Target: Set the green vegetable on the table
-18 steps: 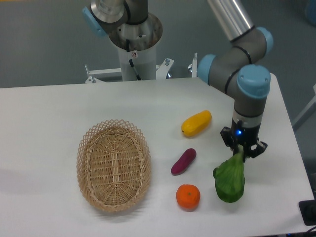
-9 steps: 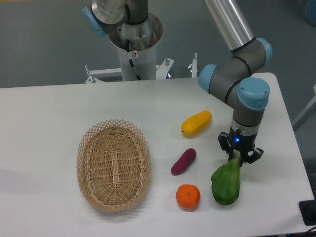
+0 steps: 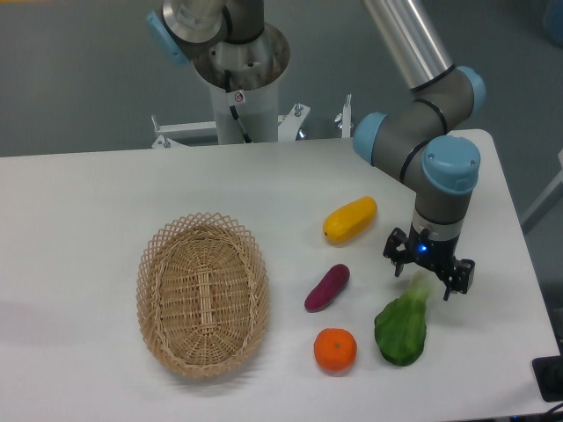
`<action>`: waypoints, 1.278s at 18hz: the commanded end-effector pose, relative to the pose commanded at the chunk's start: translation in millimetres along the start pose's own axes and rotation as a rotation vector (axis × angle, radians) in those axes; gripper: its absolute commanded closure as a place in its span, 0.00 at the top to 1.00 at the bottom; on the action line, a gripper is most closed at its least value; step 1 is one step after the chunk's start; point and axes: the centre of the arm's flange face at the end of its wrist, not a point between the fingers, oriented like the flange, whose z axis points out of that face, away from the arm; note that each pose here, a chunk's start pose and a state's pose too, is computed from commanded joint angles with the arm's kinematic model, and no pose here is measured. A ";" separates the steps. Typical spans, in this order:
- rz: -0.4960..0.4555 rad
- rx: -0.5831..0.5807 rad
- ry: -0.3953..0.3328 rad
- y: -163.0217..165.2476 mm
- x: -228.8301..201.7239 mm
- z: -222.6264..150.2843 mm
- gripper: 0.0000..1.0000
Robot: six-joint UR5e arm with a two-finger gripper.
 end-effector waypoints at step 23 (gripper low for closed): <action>0.255 -0.045 0.000 67.5 -31.5 -171.1 1.00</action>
